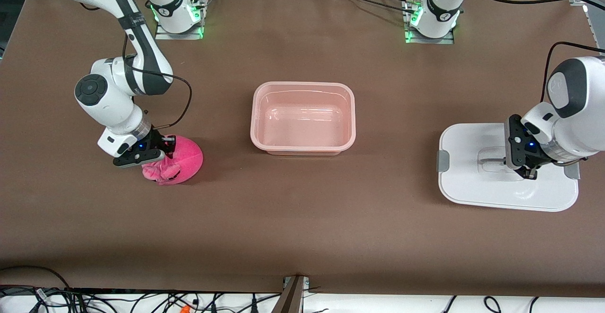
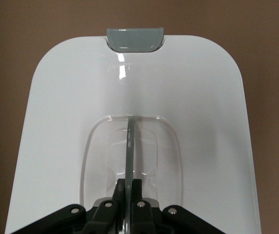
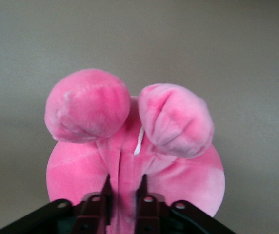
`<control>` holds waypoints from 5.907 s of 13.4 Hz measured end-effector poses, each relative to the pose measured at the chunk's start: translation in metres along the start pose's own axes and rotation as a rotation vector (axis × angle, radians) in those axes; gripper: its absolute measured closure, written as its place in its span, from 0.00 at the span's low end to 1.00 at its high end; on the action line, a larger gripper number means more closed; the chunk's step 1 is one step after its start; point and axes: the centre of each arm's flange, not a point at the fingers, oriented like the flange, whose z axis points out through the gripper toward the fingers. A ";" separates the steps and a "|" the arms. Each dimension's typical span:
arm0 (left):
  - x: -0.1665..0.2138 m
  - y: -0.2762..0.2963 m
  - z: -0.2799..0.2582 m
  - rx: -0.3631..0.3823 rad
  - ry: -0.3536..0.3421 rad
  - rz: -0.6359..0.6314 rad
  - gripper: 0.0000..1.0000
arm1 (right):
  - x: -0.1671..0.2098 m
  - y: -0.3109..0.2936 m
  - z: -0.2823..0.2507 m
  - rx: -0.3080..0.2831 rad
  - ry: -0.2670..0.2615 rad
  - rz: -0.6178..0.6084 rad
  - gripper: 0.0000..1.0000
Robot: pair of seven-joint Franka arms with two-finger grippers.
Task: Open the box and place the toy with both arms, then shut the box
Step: 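Set the lid down with the left gripper while the right gripper grasps the toy, then carry the pink plush toy into the pink box and release it, then lift the lid with the left gripper while the right gripper withdraws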
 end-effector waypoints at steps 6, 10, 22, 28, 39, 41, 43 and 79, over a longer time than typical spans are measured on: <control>-0.005 0.000 0.009 -0.008 0.000 -0.008 0.93 | 0.010 0.004 -0.013 -0.001 -0.006 -0.044 0.92; -0.003 -0.001 0.008 -0.007 0.000 -0.004 0.93 | 0.038 0.002 -0.065 0.012 -0.080 -0.088 0.92; 0.001 -0.001 0.008 -0.004 0.000 0.003 0.93 | 0.033 -0.337 -0.169 0.014 -0.082 -0.832 0.92; 0.001 -0.002 0.008 -0.004 -0.001 0.003 0.93 | 0.012 -0.437 -0.123 -0.020 -0.135 -1.058 0.92; 0.001 -0.002 0.008 -0.004 0.000 0.003 0.93 | -0.007 -0.458 -0.039 -0.093 -0.251 -1.148 0.86; 0.001 -0.002 0.008 -0.005 0.000 0.003 0.93 | -0.005 -0.461 -0.035 -0.098 -0.224 -1.147 0.67; 0.001 -0.002 0.008 -0.005 0.000 0.003 0.93 | -0.001 -0.467 -0.036 -0.090 -0.163 -1.106 0.44; 0.513 0.105 0.052 -0.009 0.378 0.011 0.93 | 0.046 0.007 -0.299 0.058 -0.103 0.029 0.00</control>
